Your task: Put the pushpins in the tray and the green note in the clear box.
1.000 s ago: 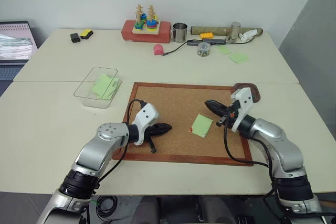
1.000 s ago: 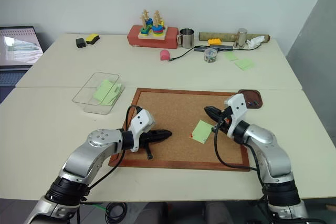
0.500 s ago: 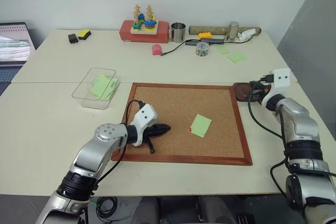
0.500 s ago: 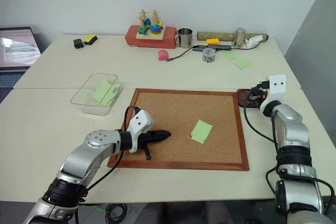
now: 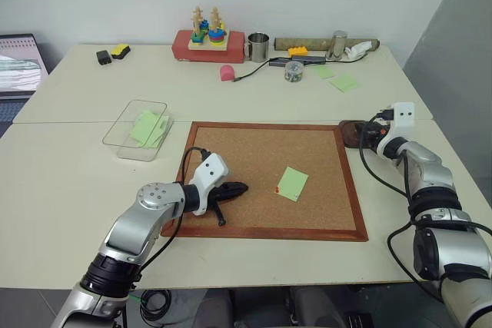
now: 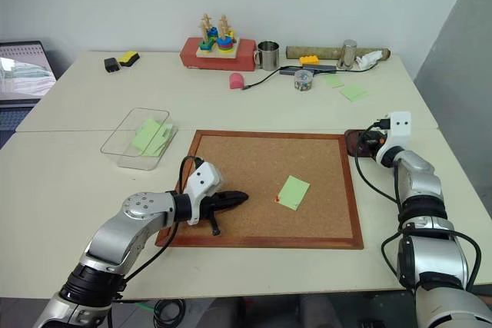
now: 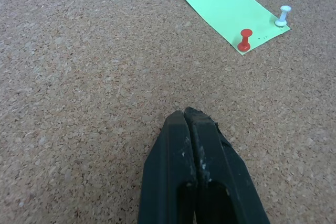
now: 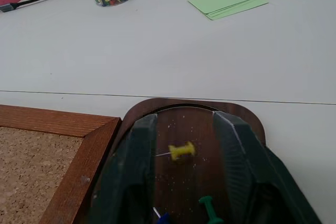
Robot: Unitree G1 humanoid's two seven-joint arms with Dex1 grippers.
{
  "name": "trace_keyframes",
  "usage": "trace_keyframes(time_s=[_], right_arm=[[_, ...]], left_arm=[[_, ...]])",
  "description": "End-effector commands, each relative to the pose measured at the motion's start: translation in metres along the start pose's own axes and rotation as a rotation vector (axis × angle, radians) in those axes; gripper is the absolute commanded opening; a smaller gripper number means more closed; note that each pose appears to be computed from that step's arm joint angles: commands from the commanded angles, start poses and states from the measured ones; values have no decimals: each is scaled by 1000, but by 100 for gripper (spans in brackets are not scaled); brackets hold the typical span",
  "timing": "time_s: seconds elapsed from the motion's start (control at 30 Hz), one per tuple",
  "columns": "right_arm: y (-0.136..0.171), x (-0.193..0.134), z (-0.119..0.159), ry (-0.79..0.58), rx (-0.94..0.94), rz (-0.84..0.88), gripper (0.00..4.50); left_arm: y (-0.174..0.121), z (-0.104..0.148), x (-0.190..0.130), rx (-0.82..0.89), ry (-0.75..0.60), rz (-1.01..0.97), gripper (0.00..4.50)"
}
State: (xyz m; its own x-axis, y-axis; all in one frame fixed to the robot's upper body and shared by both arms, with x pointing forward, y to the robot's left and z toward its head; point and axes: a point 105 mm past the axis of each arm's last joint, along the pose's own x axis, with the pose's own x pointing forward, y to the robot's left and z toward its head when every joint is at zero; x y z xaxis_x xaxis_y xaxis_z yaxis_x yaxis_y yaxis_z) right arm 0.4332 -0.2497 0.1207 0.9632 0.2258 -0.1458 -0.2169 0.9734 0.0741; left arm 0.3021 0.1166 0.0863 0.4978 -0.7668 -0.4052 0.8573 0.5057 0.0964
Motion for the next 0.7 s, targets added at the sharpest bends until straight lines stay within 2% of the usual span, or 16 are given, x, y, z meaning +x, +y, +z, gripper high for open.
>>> trace_keyframes(time_s=[0.03, 0.23, 0.3, 0.37, 0.47, 0.57, 0.7], right_arm=[[-4, -1, 24, -68, -29, -1, 275], [-9, -6, 31, -94, -61, -10, 405], [9, -12, 42, -143, -85, 101, 437], [27, -20, 46, -158, -112, 203, 437], [72, -46, 43, -155, -128, 436, 437], [113, -73, 30, -106, -127, 621, 437], [157, -106, -2, -11, -179, 796, 437]], left_arm=[[1, -6, -3, 5, 28, 15, 0], [1, -6, -2, 6, 26, 11, 0], [1, -6, -1, 6, 27, 8, 0], [1, -6, -1, 6, 27, 5, 0], [1, -6, 0, 7, 28, 3, 0], [1, -6, 0, 7, 27, 4, 0], [2, -6, 0, 7, 29, -1, 0]])
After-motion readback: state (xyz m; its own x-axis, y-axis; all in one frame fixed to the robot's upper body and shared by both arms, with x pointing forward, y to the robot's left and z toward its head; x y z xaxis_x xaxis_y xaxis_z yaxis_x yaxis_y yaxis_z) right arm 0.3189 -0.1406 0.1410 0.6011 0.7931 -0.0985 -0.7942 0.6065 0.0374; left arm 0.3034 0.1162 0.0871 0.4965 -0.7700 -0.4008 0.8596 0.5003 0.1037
